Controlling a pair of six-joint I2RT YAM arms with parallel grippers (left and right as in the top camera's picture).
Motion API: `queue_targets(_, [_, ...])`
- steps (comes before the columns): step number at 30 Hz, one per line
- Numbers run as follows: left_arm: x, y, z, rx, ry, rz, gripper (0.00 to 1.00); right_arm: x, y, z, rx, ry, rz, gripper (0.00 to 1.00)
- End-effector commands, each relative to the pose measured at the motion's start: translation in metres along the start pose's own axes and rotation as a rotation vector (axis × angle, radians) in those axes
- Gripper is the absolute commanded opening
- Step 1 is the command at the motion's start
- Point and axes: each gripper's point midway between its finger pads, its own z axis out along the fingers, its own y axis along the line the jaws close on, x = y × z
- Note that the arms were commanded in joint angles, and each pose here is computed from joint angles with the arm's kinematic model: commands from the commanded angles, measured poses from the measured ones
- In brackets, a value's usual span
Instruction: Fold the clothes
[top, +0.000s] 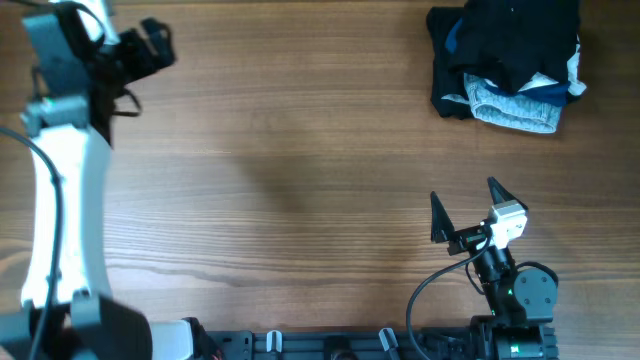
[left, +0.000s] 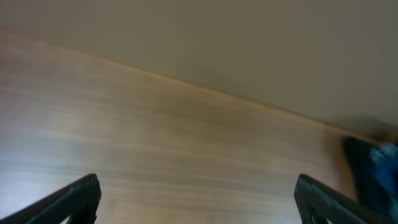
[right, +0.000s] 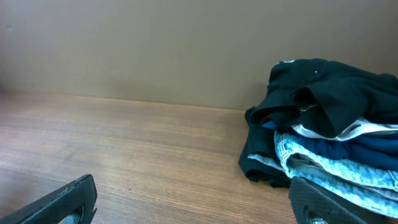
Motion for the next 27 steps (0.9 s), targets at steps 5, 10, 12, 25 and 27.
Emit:
queue_targets(5, [0.051, -0.041, -0.03, 0.158, -0.223, 0.174, 1.0, -0.003, -0.002, -0.001, 0.013, -0.015, 0.012, 1.0])
queue_targets(10, [0.097, -0.029, -0.055, 0.161, -0.27, 0.183, 1.0, -0.003, -0.002, -0.001, 0.013, -0.015, 0.012, 1.0])
queue_targets(12, [0.115, -0.021, -0.064, 0.147, -0.304, 0.185, 1.0, -0.003, -0.002, -0.001, 0.013, -0.015, 0.012, 1.0])
queue_targets(25, [0.201, 0.002, -0.105, 0.179, -0.544, 0.226, 1.0, -0.003, -0.002, -0.001, 0.013, -0.015, 0.012, 1.0])
queue_targets(27, [0.206, 0.004, -0.105, 0.181, -0.551, 0.227, 1.0, -0.003, -0.002, -0.001, 0.013, -0.015, 0.012, 1.0])
